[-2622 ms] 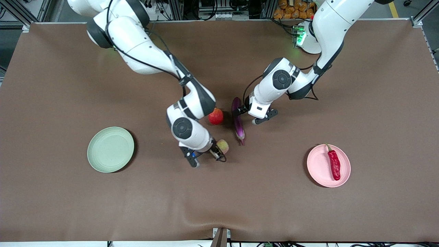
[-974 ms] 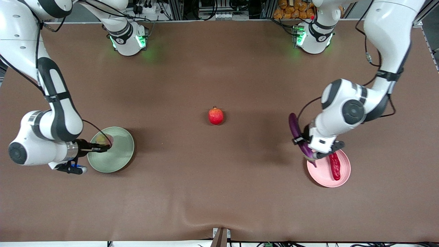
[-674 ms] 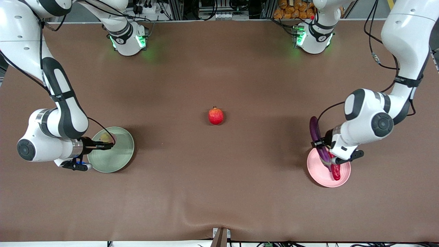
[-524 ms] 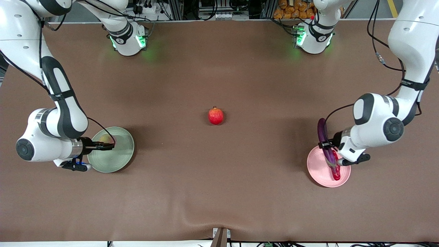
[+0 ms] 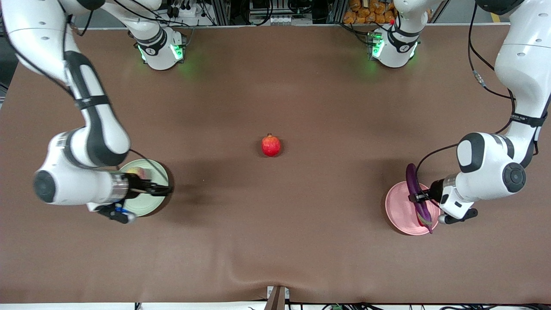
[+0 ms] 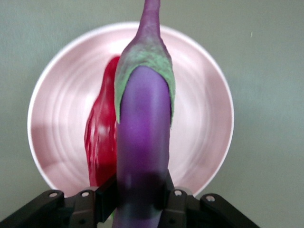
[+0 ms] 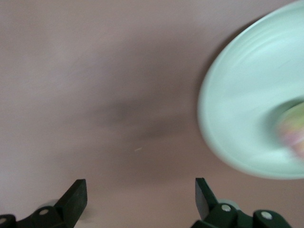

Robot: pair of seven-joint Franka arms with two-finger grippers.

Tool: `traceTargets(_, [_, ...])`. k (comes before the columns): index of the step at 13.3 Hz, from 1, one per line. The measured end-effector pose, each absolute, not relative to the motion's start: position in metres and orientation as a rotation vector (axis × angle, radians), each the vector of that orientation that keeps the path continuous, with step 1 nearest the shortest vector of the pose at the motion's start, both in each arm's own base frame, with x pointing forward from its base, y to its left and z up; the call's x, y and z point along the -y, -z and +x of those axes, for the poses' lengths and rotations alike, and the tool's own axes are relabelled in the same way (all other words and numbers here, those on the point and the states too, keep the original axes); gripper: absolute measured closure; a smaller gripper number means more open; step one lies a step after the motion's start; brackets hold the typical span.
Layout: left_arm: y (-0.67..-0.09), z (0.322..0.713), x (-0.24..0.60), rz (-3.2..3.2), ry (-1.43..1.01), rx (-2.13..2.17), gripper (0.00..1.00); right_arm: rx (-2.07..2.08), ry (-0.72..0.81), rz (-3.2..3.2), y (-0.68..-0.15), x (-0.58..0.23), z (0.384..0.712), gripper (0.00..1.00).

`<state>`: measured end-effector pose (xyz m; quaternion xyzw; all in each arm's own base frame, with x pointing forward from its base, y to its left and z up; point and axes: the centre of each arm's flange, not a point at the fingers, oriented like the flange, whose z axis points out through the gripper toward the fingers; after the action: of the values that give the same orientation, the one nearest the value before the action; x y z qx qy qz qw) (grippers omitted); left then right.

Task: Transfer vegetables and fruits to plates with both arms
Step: 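Lower the eggplant onto the pink plate while the right gripper releases the peach, then grasp the red apple with the right gripper while the left gripper opens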

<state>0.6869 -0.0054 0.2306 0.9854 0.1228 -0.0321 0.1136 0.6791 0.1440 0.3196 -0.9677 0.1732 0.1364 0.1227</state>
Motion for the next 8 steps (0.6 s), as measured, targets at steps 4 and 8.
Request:
traceTargets(4, [-0.201, 0.69, 0.008, 2.858, 0.124, -0.371, 0.64, -0.578, -0.41, -2.803, -0.341, -0.271, 0.655, 0.0])
traceTargets(8, [-0.204, 0.694, 0.014, 2.85, 0.107, -0.368, 0.23, -0.5, -0.324, -2.771, -0.323, -0.366, 0.623, 0.0])
